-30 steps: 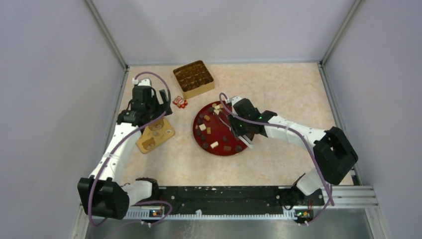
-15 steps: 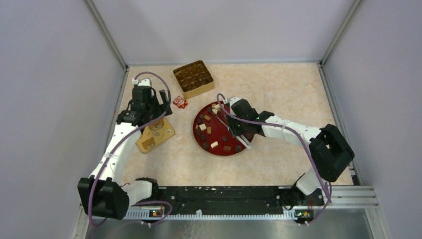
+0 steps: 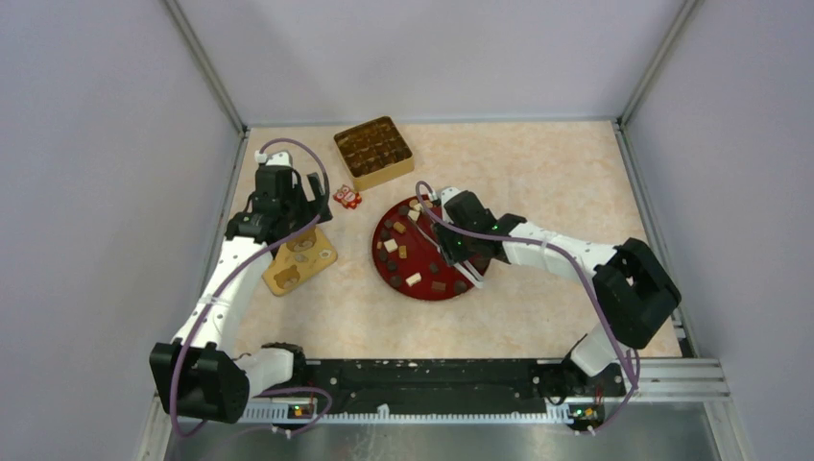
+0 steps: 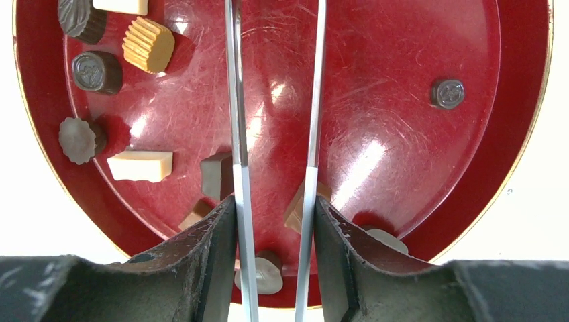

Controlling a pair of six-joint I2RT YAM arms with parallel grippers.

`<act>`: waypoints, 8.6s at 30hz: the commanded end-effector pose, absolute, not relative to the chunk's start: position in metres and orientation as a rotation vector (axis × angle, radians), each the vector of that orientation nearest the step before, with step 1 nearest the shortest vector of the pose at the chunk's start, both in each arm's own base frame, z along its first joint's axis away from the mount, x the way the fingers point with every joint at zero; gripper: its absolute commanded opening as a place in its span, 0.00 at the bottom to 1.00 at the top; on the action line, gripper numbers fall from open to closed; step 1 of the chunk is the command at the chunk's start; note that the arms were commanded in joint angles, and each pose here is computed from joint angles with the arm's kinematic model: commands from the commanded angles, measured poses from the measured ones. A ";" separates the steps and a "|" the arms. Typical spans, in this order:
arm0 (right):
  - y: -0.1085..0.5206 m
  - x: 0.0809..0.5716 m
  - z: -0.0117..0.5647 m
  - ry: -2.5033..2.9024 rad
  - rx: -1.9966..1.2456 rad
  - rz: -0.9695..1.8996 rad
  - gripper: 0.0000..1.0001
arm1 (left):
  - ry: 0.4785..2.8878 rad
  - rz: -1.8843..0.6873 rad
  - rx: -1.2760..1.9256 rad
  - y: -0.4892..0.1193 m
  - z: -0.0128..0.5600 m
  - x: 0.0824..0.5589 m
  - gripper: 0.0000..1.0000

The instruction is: Pack the chocolate

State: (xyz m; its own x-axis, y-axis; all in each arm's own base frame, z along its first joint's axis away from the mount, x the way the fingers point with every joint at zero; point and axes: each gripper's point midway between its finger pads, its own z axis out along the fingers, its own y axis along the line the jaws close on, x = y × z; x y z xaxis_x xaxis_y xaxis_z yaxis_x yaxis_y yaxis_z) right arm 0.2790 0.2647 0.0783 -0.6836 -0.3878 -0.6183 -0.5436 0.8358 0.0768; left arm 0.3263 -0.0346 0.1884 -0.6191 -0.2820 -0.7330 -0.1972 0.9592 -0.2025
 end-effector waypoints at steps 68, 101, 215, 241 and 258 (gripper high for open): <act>0.299 0.376 0.247 2.038 -0.568 0.350 0.00 | 2.205 -0.163 -0.365 -0.039 0.207 0.353 0.99; 0.372 0.566 0.168 2.032 -0.452 0.314 0.04 | 2.223 -0.130 -0.380 -0.035 0.203 0.347 0.99; 0.353 0.507 0.217 1.995 -0.425 0.326 0.14 | 2.212 -0.156 -0.352 -0.038 0.207 0.342 0.99; 0.092 0.432 0.155 2.111 0.185 0.085 0.13 | 2.244 -0.181 -0.352 -0.043 0.193 0.344 0.99; 0.025 0.413 0.107 2.165 0.371 -0.050 0.54 | 2.418 0.069 -0.662 0.002 0.131 0.327 0.99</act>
